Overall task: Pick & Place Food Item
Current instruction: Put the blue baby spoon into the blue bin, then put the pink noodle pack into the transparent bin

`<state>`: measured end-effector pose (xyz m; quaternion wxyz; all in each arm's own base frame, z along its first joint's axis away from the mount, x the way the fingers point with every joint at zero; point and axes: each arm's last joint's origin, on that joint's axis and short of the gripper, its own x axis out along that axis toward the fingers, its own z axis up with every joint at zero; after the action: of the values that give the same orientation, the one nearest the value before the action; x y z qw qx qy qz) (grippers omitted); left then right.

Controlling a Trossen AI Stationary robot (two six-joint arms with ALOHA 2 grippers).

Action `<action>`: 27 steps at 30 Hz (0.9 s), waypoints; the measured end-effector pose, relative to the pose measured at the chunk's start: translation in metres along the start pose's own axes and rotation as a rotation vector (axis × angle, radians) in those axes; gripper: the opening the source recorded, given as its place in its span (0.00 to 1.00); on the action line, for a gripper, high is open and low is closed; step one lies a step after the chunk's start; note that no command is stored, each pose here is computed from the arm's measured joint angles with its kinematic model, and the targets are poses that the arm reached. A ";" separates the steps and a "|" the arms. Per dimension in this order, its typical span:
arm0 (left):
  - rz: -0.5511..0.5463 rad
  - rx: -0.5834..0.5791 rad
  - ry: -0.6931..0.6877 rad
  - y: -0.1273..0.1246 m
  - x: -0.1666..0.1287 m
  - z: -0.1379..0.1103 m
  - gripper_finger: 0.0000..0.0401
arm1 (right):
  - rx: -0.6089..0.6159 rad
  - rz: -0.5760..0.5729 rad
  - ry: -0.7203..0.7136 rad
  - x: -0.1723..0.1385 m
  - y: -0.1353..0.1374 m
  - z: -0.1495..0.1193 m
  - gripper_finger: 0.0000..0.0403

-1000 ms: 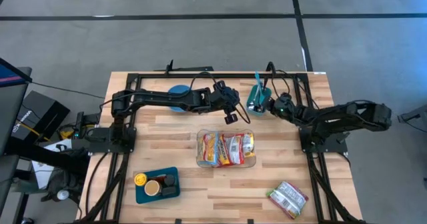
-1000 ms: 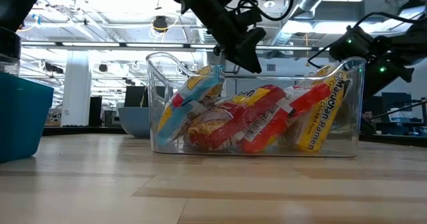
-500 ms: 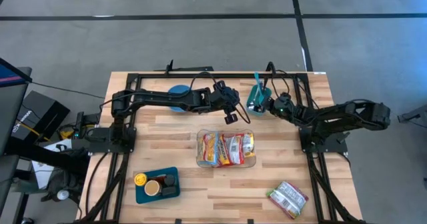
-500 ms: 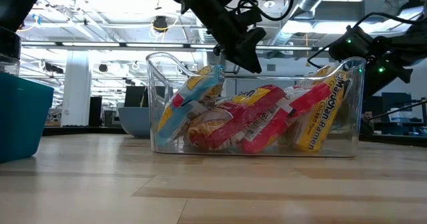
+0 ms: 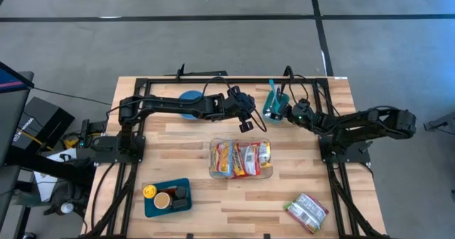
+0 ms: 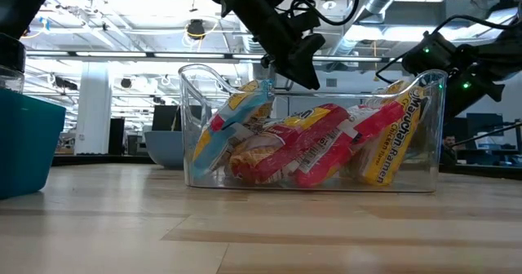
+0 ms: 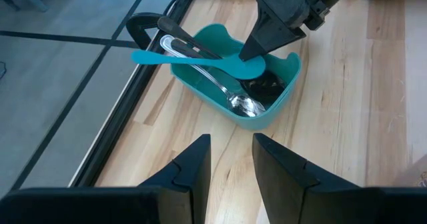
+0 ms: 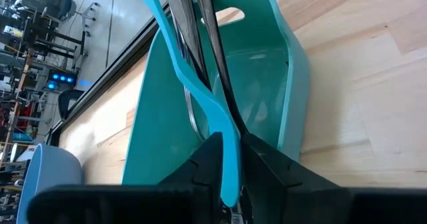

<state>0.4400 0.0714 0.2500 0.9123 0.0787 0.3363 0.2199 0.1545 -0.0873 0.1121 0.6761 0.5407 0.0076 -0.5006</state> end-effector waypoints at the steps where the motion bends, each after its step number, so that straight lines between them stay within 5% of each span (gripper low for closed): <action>1: 0.000 0.000 0.000 0.000 0.000 0.000 0.26 | -0.001 0.000 0.000 0.000 0.000 0.000 0.14; 27: -0.001 0.002 0.005 0.000 0.000 -0.001 0.26 | -0.283 0.048 -0.024 0.002 0.022 0.006 0.14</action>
<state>0.4396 0.0714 0.2496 0.9114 0.0789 0.3390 0.2193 0.1675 -0.0950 0.1290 0.7575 0.4339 0.0573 -0.4844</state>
